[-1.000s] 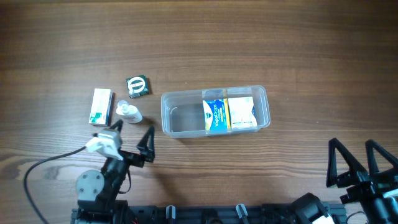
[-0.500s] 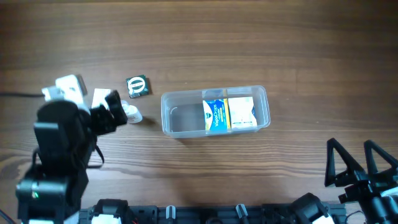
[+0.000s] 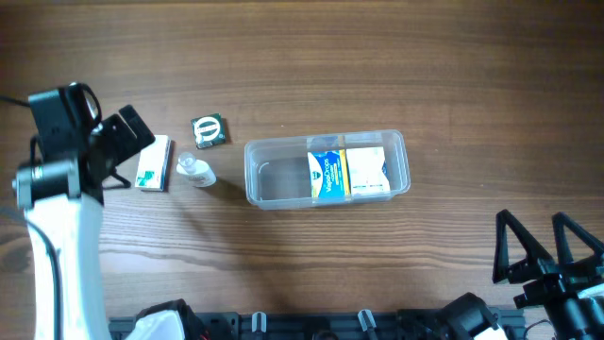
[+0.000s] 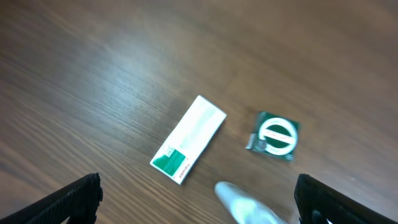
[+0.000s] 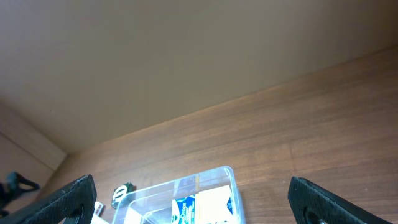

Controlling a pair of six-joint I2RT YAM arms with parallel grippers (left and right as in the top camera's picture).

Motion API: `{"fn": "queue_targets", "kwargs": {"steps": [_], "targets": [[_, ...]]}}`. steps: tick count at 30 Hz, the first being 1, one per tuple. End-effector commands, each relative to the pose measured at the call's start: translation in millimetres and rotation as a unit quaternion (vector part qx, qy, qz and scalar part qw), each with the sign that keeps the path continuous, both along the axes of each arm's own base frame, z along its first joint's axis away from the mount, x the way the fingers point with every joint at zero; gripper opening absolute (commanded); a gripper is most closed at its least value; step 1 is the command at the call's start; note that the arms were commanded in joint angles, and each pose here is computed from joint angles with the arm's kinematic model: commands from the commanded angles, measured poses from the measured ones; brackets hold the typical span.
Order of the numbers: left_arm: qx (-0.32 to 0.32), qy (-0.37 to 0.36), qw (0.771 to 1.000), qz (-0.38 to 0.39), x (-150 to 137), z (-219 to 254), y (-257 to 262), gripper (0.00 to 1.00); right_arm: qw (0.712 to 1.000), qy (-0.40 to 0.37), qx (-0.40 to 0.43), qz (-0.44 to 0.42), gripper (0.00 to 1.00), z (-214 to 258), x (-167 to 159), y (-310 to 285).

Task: Pack container
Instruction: 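Reach the left gripper to the white-and-green box and grasp it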

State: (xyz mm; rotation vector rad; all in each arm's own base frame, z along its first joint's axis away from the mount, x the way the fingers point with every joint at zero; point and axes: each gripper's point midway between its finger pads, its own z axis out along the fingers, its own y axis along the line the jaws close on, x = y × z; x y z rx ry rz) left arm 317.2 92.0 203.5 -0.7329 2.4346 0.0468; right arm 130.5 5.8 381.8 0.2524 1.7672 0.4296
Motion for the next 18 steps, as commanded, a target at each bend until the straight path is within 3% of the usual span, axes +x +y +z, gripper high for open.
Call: {"fn": "queue_targets", "kwargs": {"steps": [1, 9, 18], "targets": [[-0.037, 0.061, 0.996, -0.046, 13.9, -46.8, 10.3, 1.00, 1.000, -0.004, -0.006, -0.008, 1.00, 0.8, -0.2, -3.6], [-0.074, 0.159, 0.980, -0.098, 22.8, -127.5, 10.4, 0.99, 1.000, -0.004, -0.006, -0.008, 1.00, 0.8, -0.2, -3.6], [-0.030, 0.171, 0.964, -0.199, 32.5, -146.0, 12.3, 0.94, 1.000, -0.004, -0.006, -0.008, 1.00, 0.8, -0.2, -3.5]]}}
